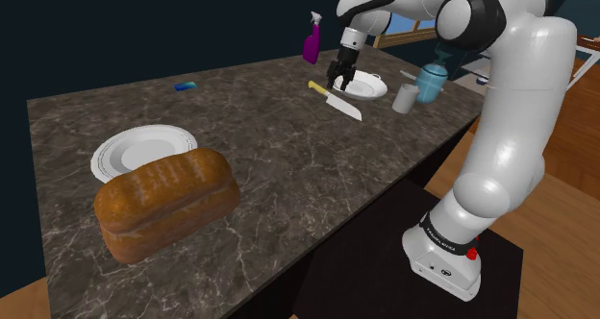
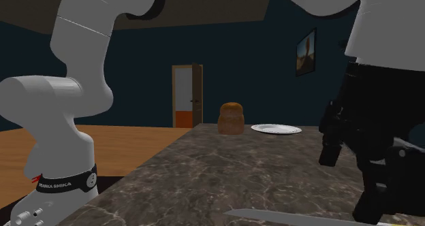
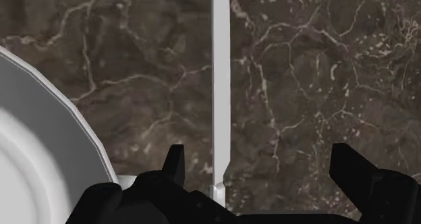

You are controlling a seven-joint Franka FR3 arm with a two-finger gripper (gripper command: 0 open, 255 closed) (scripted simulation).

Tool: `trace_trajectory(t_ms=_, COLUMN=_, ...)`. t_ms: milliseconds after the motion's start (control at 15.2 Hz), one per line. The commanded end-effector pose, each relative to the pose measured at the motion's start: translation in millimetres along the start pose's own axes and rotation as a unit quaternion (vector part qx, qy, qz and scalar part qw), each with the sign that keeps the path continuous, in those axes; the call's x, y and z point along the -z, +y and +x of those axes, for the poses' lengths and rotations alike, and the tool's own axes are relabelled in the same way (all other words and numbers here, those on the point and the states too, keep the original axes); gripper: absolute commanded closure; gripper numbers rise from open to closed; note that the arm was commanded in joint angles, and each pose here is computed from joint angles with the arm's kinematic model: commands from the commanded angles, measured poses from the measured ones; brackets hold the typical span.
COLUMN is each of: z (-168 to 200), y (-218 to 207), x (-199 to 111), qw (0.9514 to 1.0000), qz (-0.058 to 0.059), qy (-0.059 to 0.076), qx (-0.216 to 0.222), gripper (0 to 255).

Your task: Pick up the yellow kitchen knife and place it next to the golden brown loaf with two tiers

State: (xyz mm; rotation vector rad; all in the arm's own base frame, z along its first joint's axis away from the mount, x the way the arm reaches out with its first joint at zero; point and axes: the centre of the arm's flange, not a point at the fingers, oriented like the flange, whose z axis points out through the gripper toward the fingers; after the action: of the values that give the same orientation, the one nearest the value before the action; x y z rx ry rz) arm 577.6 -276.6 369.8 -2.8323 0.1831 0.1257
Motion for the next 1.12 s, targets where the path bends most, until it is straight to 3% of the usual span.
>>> trace_trajectory(t_ms=0, z=7, y=13, x=-12, qw=1.0, qz=0.004, qy=-0.002, qx=-0.002, gripper=0)
trace_trajectory(t_ms=462, z=6, y=13, x=-47, qw=1.0, qz=0.004, qy=-0.002, qx=-0.002, gripper=0)
trace_trajectory(t_ms=990, z=6, y=13, x=-47, qw=1.0, qz=0.004, qy=-0.002, qx=-0.002, gripper=0)
trace_trajectory(t_ms=1056, z=6, y=13, x=-47, qw=1.0, qz=0.004, qy=-0.002, qx=-0.002, gripper=255)
